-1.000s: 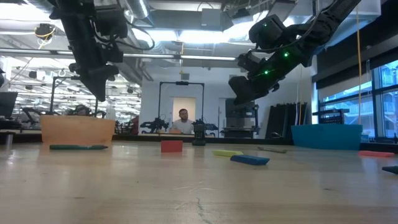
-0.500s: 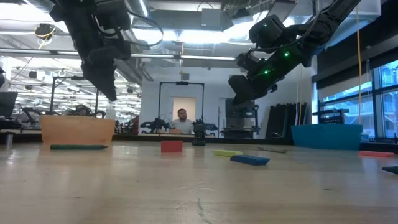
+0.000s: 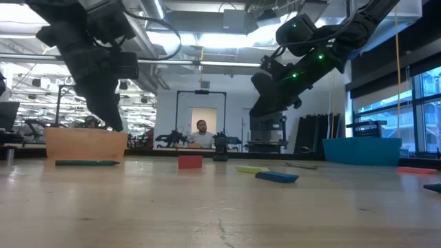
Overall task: Sort crayons/erasers/pens/pencils in bins
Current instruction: Put the top green crayon into the orange bin
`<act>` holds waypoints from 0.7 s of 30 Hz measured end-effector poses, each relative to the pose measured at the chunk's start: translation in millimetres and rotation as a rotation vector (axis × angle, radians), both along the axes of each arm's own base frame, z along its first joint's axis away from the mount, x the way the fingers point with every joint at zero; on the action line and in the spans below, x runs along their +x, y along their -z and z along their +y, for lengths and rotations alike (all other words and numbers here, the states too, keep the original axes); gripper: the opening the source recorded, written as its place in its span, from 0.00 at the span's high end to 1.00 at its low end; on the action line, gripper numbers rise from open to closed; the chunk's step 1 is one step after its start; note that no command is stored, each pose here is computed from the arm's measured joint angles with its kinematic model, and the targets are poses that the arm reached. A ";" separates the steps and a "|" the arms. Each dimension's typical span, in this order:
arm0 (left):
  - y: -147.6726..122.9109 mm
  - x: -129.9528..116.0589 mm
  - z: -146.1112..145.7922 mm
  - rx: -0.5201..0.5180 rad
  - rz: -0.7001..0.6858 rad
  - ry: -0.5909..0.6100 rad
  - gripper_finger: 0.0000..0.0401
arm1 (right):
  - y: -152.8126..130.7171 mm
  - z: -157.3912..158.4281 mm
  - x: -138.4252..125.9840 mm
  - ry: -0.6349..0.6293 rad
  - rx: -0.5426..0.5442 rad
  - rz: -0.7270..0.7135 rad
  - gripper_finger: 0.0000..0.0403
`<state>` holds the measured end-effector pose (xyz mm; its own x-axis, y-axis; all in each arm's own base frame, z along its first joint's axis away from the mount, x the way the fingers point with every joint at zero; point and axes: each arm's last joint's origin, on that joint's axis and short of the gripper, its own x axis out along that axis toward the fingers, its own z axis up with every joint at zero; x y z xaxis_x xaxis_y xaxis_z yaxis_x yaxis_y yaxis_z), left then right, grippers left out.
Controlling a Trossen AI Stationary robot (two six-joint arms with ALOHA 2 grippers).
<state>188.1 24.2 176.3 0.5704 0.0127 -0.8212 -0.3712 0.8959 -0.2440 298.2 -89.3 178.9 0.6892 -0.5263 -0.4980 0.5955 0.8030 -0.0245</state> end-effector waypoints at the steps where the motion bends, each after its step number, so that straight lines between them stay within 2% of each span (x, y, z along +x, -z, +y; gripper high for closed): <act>1: 1.6 0.4 -2.8 -0.001 -0.009 0.006 0.68 | 0.0 1.0 0.3 -0.003 0.001 -0.001 0.79; 6: 8.4 0.6 -14.7 0.042 -0.035 0.044 0.65 | 0.0 3.8 1.2 -0.017 0.004 -0.001 0.79; 10: 10.4 0.9 -20.0 0.082 -0.051 0.049 0.65 | 0.5 5.9 2.3 -0.090 0.044 -0.010 0.79; 16: 10.6 1.1 -25.7 0.137 -0.050 0.073 0.65 | 0.4 7.8 3.2 -0.182 0.024 0.012 0.79; 21: 16.8 6.7 -27.9 0.151 -0.037 0.076 0.65 | -0.6 8.1 4.1 -0.177 0.065 -0.026 0.79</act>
<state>194.9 -3.7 159.5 0.6043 0.0902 -0.7916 -0.2943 0.9486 -0.1165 302.3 -81.2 179.5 0.7812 -0.3632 -0.5077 0.4446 0.8947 0.0441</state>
